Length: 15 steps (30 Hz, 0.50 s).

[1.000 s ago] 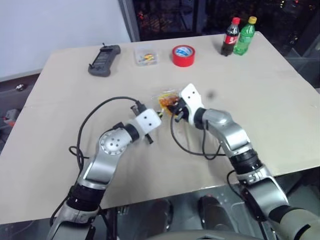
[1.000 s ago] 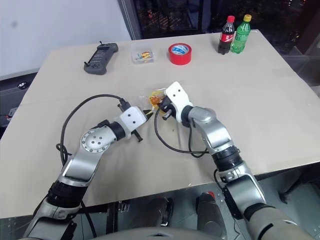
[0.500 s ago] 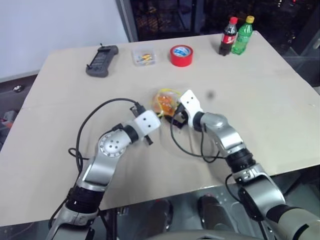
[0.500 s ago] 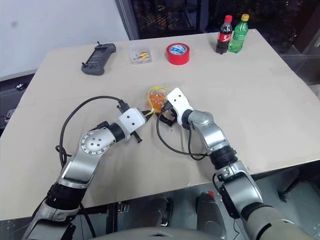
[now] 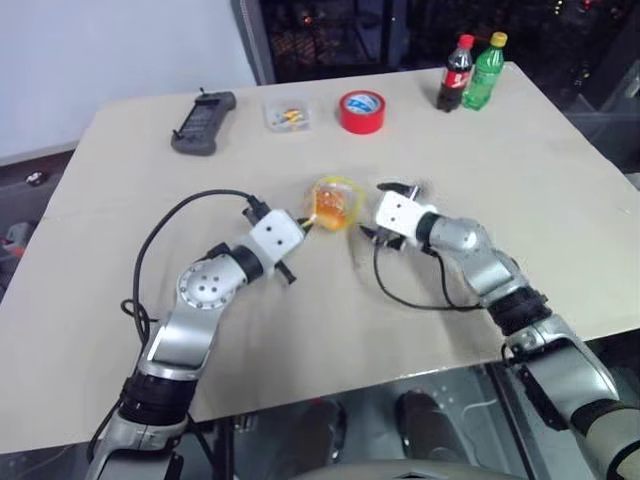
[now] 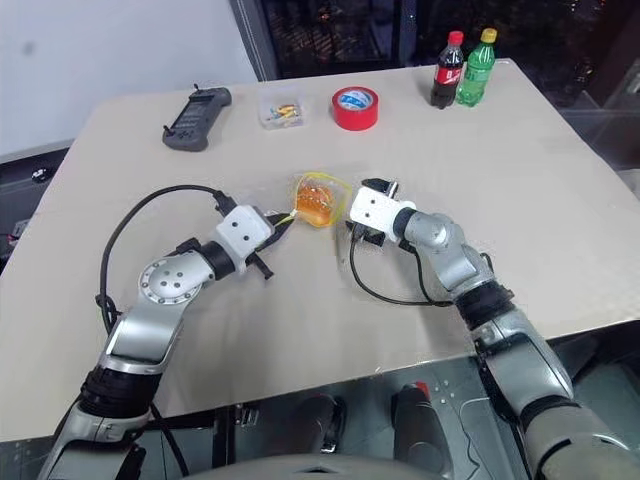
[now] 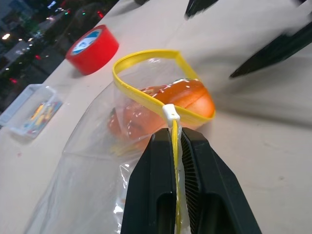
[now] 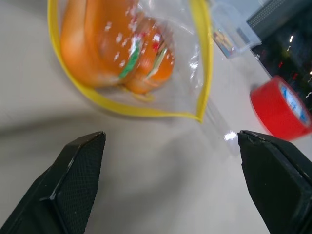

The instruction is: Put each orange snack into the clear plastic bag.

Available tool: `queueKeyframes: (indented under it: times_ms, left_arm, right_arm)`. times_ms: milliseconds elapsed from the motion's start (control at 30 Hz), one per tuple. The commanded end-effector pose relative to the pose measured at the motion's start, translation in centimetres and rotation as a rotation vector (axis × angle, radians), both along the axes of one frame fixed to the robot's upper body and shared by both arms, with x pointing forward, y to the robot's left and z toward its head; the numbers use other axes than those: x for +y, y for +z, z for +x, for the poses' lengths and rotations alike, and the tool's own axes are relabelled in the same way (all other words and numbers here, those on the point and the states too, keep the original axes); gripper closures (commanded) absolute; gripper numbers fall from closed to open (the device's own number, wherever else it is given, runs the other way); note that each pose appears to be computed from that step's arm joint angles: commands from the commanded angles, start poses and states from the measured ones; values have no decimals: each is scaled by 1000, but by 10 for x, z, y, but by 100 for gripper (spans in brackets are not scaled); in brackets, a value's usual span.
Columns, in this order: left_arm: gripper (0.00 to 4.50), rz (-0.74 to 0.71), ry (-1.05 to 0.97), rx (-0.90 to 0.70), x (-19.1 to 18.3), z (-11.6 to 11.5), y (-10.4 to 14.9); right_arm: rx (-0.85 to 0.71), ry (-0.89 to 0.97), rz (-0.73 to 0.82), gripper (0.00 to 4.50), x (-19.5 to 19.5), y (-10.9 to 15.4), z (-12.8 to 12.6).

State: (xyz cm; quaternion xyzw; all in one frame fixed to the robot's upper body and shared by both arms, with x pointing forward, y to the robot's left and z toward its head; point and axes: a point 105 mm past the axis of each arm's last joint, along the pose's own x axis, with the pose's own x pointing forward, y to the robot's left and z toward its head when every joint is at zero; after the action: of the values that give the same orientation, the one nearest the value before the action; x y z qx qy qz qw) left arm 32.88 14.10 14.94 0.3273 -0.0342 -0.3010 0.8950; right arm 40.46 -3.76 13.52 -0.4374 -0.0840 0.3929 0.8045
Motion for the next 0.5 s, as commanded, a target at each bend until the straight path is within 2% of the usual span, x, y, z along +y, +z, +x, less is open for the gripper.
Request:
queueKeyframes:
  times_ms: [33,233,367,500]
  left_arm:
    - [418,-10,-11,-53,1,-3,15]
    - [418,-11,-18,-57,1,-10,15]
    - [418,-12,-29,-58,0,-14,16]
    - [418,-24,-53,-54,2,-21,16]
  right_arm:
    - [-108,65,-14,7,15,17,5]
    - [-138,82,-38,7,24,19,15]
    - [-129,82,-53,124,26,14,19]
    - [-124,78,-60,327,27,12,22]
